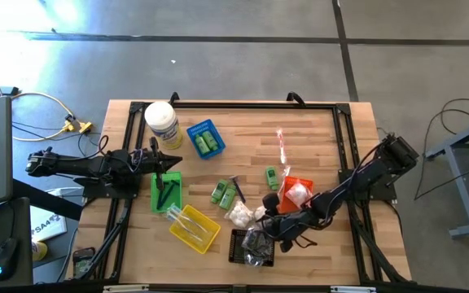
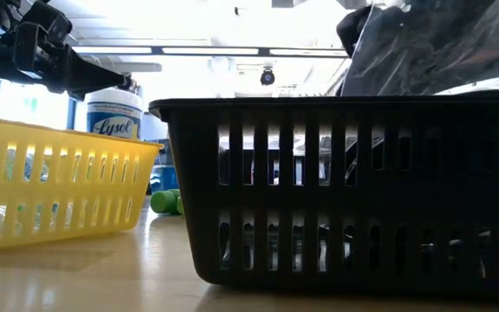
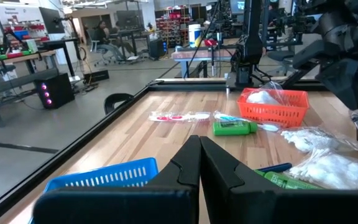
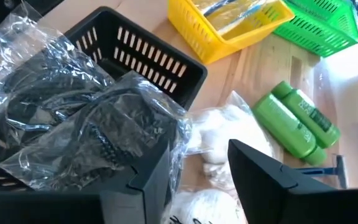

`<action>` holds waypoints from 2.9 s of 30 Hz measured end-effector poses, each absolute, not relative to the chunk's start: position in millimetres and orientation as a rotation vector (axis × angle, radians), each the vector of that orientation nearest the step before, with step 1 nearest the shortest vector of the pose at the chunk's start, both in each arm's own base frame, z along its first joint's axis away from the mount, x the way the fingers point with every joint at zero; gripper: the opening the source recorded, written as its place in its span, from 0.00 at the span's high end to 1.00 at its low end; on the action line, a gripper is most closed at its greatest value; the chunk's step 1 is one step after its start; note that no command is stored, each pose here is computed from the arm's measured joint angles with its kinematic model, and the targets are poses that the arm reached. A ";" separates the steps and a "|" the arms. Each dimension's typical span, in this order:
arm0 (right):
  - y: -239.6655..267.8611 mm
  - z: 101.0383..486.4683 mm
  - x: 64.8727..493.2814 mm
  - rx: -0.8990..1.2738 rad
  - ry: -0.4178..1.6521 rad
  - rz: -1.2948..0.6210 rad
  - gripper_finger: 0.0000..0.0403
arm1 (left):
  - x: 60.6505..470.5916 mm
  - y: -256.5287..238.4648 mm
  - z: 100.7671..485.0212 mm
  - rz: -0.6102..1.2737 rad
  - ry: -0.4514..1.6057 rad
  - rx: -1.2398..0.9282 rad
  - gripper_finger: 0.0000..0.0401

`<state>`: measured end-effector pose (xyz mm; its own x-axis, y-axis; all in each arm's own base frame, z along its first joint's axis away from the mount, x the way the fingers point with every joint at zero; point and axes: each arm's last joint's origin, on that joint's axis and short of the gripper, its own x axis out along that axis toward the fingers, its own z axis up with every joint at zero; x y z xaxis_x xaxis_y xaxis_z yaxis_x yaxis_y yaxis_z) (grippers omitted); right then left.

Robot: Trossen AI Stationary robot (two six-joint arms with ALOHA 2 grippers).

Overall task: Pick & Place Travel size toiletries
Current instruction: Put the black hairbrush into the black bin

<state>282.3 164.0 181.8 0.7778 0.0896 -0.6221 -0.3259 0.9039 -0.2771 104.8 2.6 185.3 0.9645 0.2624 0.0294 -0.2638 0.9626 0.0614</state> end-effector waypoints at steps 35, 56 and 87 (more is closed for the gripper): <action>129.6 185.3 267.2 0.450 1.025 0.153 0.61 | 104.9 2.3 183.8 0.258 -0.008 0.064 1.00; 134.7 175.3 278.2 0.309 0.951 0.221 0.96 | 104.9 2.3 183.9 0.258 -0.011 0.044 1.00; 192.1 190.3 264.7 -0.318 0.737 -0.056 0.99 | 105.0 2.3 182.4 0.257 0.004 0.046 1.00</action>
<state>264.7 192.1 190.3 0.7413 -0.1615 -0.6514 -0.0604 0.9506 -0.3044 105.0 2.3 182.4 0.9671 0.2546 0.0019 -0.2544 0.9660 0.0457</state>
